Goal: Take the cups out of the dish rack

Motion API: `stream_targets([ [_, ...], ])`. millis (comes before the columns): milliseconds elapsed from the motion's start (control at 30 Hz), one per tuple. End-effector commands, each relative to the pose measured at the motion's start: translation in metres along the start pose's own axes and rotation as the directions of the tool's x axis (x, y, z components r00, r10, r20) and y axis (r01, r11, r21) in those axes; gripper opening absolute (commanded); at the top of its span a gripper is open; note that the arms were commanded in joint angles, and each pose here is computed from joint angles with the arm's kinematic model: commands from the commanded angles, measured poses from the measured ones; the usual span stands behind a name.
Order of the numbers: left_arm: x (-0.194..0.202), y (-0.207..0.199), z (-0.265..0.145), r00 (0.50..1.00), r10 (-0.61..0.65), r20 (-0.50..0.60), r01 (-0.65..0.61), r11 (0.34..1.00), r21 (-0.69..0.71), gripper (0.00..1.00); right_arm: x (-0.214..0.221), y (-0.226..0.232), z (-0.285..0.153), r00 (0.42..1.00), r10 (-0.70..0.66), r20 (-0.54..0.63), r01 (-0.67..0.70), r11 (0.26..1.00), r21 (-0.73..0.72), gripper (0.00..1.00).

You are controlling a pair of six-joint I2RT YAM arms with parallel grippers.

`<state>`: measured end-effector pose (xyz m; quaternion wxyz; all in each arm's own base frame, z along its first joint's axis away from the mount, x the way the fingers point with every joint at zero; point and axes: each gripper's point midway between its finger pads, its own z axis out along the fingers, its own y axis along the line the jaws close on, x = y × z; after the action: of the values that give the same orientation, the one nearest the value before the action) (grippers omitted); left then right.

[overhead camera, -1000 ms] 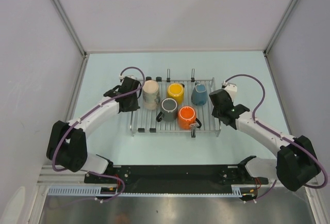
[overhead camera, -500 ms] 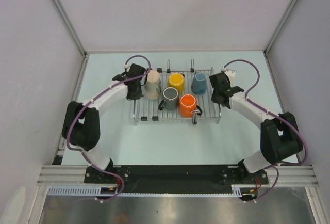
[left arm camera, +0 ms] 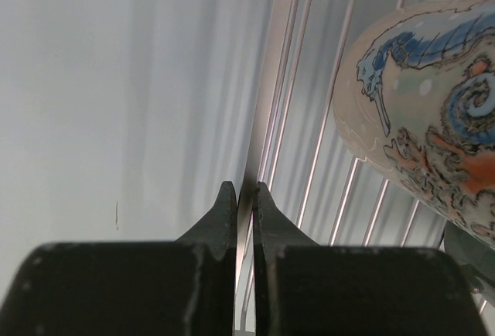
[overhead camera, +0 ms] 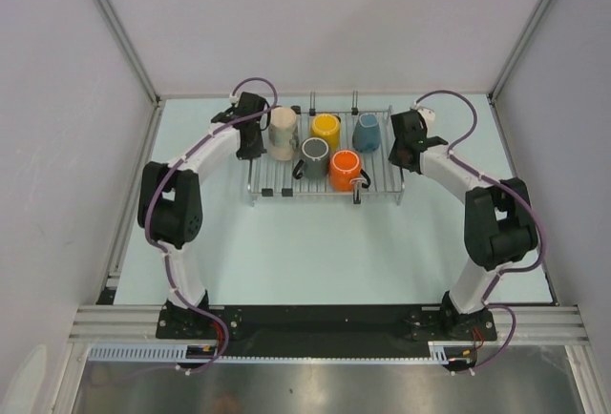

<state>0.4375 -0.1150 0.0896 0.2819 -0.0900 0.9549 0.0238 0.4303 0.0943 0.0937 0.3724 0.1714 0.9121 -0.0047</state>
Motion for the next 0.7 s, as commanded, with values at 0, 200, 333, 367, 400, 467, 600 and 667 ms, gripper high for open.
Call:
stream_targets([
  [0, 0.002, -0.021, 0.026, 0.994, -0.099, -0.049, 0.101, 0.993, 0.059, 0.0, 0.038, -0.002, 0.036, 0.986, 0.125, -0.112, -0.121, 0.992, 0.038, 0.0],
  [200, -0.017, -0.028, 0.033, 0.994, -0.107, -0.024, 0.108, 0.991, 0.078, 0.0, 0.032, -0.002, 0.056, 0.982, 0.145, -0.124, -0.141, 0.989, 0.045, 0.0],
  [333, -0.018, -0.027, 0.042, 0.991, -0.129, -0.021, 0.13, 0.989, 0.07, 0.01, 0.029, -0.003, 0.062, 0.983, 0.142, -0.115, -0.136, 0.989, 0.053, 0.0],
  [367, -0.018, -0.026, 0.044, 0.991, -0.13, -0.022, 0.131, 0.989, 0.069, 0.01, 0.03, -0.003, 0.064, 0.982, 0.141, -0.122, -0.136, 0.989, 0.055, 0.0],
  [400, -0.018, -0.027, 0.045, 0.99, -0.137, -0.026, 0.138, 0.987, 0.077, 0.0, 0.029, -0.002, 0.065, 0.983, 0.141, -0.122, -0.135, 0.99, 0.05, 0.0],
  [467, -0.015, -0.028, 0.051, 0.99, -0.139, -0.039, 0.142, 0.987, 0.082, 0.01, 0.028, -0.002, 0.068, 0.983, 0.14, -0.123, -0.134, 0.99, 0.054, 0.0],
  [600, -0.014, -0.028, 0.054, 0.99, -0.133, -0.04, 0.136, 0.988, 0.076, 0.0, 0.029, -0.002, 0.071, 0.983, 0.134, -0.125, -0.127, 0.99, 0.058, 0.0],
  [667, -0.014, -0.026, 0.054, 0.99, -0.135, -0.038, 0.137, 0.988, 0.072, 0.0, 0.03, -0.003, 0.072, 0.983, 0.129, -0.128, -0.122, 0.991, 0.061, 0.0],
])
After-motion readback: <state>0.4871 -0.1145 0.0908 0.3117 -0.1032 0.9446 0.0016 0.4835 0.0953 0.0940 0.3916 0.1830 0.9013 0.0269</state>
